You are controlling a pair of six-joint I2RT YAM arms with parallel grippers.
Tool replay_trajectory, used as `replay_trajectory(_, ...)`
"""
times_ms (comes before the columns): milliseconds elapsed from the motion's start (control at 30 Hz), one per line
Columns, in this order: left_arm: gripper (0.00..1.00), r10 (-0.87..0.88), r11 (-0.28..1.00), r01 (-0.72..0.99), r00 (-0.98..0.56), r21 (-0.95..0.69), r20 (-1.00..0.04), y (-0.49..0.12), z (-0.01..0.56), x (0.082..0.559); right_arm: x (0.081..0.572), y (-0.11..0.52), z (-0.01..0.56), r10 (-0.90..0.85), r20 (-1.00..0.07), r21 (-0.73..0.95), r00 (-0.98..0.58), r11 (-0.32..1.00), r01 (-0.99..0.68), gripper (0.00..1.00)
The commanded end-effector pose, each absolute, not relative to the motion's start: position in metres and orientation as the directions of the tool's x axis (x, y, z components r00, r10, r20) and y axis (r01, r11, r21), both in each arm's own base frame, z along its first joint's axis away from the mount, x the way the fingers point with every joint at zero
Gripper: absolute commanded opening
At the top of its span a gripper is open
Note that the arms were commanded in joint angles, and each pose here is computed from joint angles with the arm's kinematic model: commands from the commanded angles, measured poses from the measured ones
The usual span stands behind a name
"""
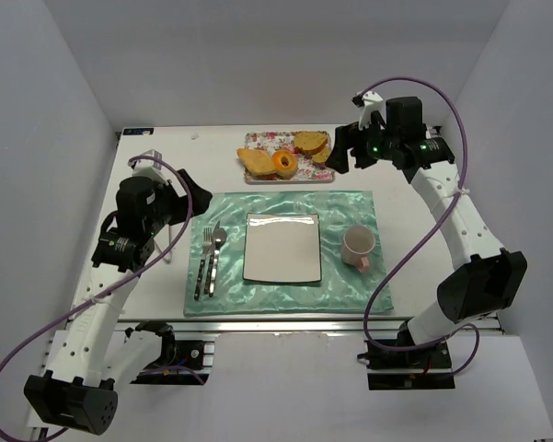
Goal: Place the bread
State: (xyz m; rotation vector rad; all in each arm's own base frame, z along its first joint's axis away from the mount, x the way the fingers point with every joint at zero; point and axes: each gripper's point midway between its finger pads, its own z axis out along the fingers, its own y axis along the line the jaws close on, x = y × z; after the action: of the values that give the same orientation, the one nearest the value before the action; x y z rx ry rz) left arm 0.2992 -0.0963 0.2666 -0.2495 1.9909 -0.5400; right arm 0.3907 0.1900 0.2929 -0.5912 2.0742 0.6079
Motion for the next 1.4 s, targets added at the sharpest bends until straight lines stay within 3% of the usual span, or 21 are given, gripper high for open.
replay_trajectory(0, 0.98, -0.415, 0.886, -0.011, -0.469, -0.464, -0.780, -0.086, 0.263, 0.296, 0.384, 0.189, 0.301, -0.173, -0.861, 0.205, -0.479, 0.743, -0.637, 0.89)
replay_trajectory(67, 0.97, -0.429, 0.892, -0.092, -0.483, -0.443, -0.763, -0.075, 0.252, 0.291, 0.382, 0.191, 0.299, -0.241, -0.876, 0.156, -0.418, 0.678, -0.718, 0.89)
replay_trajectory(133, 0.95, -0.459, 0.886, -0.185, -0.469, -0.424, -0.754, -0.061, 0.244, 0.289, 0.363, 0.199, 0.297, -0.356, -0.888, 0.079, -0.291, 0.506, -0.859, 0.89)
replay_trajectory(167, 0.85, -0.465, 0.885, -0.220, -0.480, -0.411, -0.744, -0.056, 0.236, 0.286, 0.359, 0.205, 0.294, -0.353, -0.890, 0.101, -0.288, 0.463, -0.880, 0.88)
replay_trajectory(233, 0.64, -0.471, 0.882, -0.266, -0.495, -0.389, -0.730, -0.049, 0.223, 0.285, 0.356, 0.209, 0.291, -0.346, -0.896, 0.116, -0.278, 0.422, -0.899, 0.50)
replay_trajectory(267, 0.35, -0.476, 0.879, -0.293, -0.508, -0.376, -0.718, -0.044, 0.216, 0.284, 0.354, 0.213, 0.293, -0.331, -0.902, 0.133, -0.276, 0.394, -0.909, 0.31)
replay_trajectory(300, 0.22, -0.478, 0.878, -0.323, -0.532, -0.354, -0.699, -0.039, 0.205, 0.286, 0.352, 0.216, 0.294, -0.323, -0.905, 0.144, -0.276, 0.380, -0.914, 0.00)
replay_trajectory(367, 0.13, -0.471, 0.878, -0.374, -0.575, -0.298, -0.668, -0.027, 0.190, 0.283, 0.351, 0.221, 0.297, -0.299, -0.916, 0.156, -0.269, 0.353, -0.923, 0.00)
replay_trajectory(400, 0.17, -0.457, 0.884, -0.399, -0.624, -0.244, -0.634, -0.023, 0.174, 0.283, 0.351, 0.222, 0.297, -0.296, -0.916, 0.161, -0.271, 0.346, -0.924, 0.27)
replay_trajectory(433, 0.28, -0.453, 0.883, -0.424, -0.656, -0.202, -0.604, -0.017, 0.164, 0.278, 0.351, 0.223, 0.297, -0.294, -0.916, 0.164, -0.272, 0.344, -0.925, 0.47)
replay_trajectory(467, 0.45, -0.444, 0.884, -0.434, -0.672, -0.171, -0.593, -0.014, 0.159, 0.278, 0.351, 0.223, 0.295, -0.292, -0.915, 0.170, -0.277, 0.341, -0.924, 0.58)
replay_trajectory(500, 0.79, -0.437, 0.886, -0.440, -0.691, -0.146, -0.575, -0.012, 0.152, 0.277, 0.351, 0.223, 0.295, -0.293, -0.916, 0.168, -0.274, 0.340, -0.925, 0.66)
replay_trajectory(533, 0.93, -0.429, 0.889, -0.444, -0.721, -0.112, -0.545, -0.010, 0.139, 0.276, 0.351, 0.223, 0.292, -0.292, -0.919, 0.157, -0.263, 0.341, -0.927, 0.68)
replay_trajectory(567, 0.98, -0.424, 0.891, -0.442, -0.738, -0.100, -0.525, -0.010, 0.131, 0.276, 0.351, 0.223, 0.290, -0.285, -0.919, 0.164, -0.272, 0.353, -0.921, 0.71)
replay_trajectory(867, 0.98, -0.387, 0.901, -0.433, -0.825, 0.020, -0.413, 0.017, 0.070, 0.293, 0.345, 0.223, 0.280, -0.241, -0.923, 0.196, -0.299, 0.374, -0.907, 0.72)
replay_trajectory(1167, 0.98, -0.345, 0.907, -0.410, -0.857, 0.101, -0.382, 0.047, 0.037, 0.315, 0.350, 0.221, 0.283, -0.218, -0.918, 0.231, -0.330, 0.383, -0.894, 0.72)
replay_trajectory(1367, 0.98, -0.321, 0.913, -0.397, -0.843, 0.095, -0.432, 0.055, 0.030, 0.346, 0.352, 0.221, 0.288, -0.219, -0.918, 0.231, -0.329, 0.379, -0.896, 0.72)
